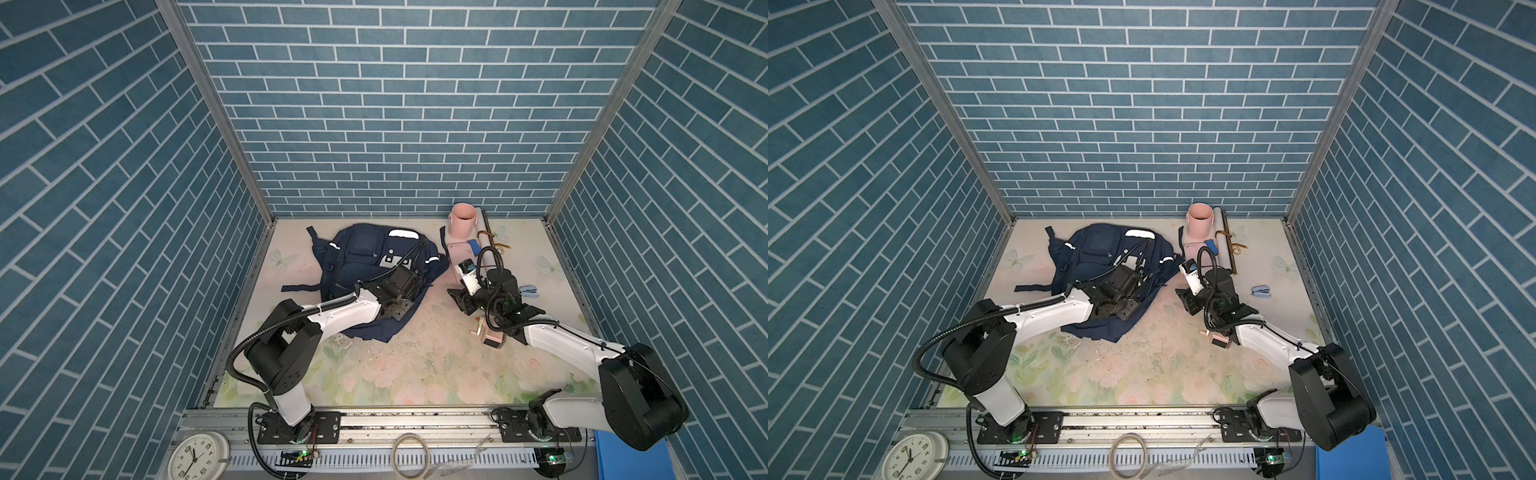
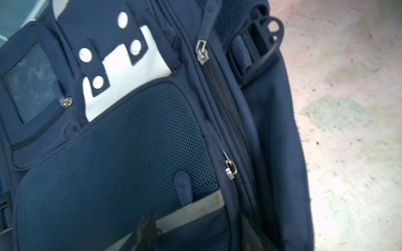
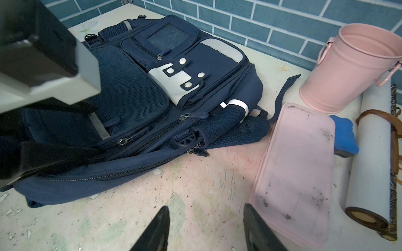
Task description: Pack the student bag
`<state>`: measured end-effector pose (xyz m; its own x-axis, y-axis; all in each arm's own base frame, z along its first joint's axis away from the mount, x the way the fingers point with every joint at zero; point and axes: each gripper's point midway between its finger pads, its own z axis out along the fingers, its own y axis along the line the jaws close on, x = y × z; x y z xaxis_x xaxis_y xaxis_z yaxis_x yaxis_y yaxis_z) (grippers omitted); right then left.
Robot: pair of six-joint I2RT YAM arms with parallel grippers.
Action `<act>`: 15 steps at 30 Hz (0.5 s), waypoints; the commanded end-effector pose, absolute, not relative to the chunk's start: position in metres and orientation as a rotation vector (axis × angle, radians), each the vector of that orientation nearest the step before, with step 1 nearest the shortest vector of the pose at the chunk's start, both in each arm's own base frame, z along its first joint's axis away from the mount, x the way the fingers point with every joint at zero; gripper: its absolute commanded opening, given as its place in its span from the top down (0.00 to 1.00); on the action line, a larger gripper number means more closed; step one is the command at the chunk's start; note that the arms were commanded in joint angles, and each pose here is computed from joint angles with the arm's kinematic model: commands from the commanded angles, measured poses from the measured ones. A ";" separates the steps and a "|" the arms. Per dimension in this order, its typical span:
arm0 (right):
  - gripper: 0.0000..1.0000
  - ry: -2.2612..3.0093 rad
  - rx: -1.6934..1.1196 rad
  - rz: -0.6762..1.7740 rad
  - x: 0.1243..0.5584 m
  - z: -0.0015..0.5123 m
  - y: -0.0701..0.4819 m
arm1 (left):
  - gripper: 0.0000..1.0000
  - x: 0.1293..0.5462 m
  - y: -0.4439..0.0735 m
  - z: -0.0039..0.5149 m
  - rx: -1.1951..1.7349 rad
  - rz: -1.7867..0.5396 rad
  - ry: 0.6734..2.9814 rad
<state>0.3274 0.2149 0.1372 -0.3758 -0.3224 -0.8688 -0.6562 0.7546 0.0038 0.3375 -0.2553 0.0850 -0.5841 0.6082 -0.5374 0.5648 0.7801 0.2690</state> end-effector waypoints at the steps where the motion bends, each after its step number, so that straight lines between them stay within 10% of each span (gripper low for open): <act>1: 0.45 2.003 -0.714 0.442 0.326 0.132 0.214 | 0.39 0.346 -0.252 0.106 0.792 0.119 2.280; 15: 0.45 1.997 -0.719 0.471 0.321 0.133 0.215 | 0.37 0.330 -0.244 0.050 0.944 0.195 2.407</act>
<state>0.3248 0.2139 0.1320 -0.3875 -0.3199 -0.8646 -0.6545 0.7559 0.0137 0.3379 -0.2550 0.0658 -0.5899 0.6351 -0.4988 0.5776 0.7635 0.2890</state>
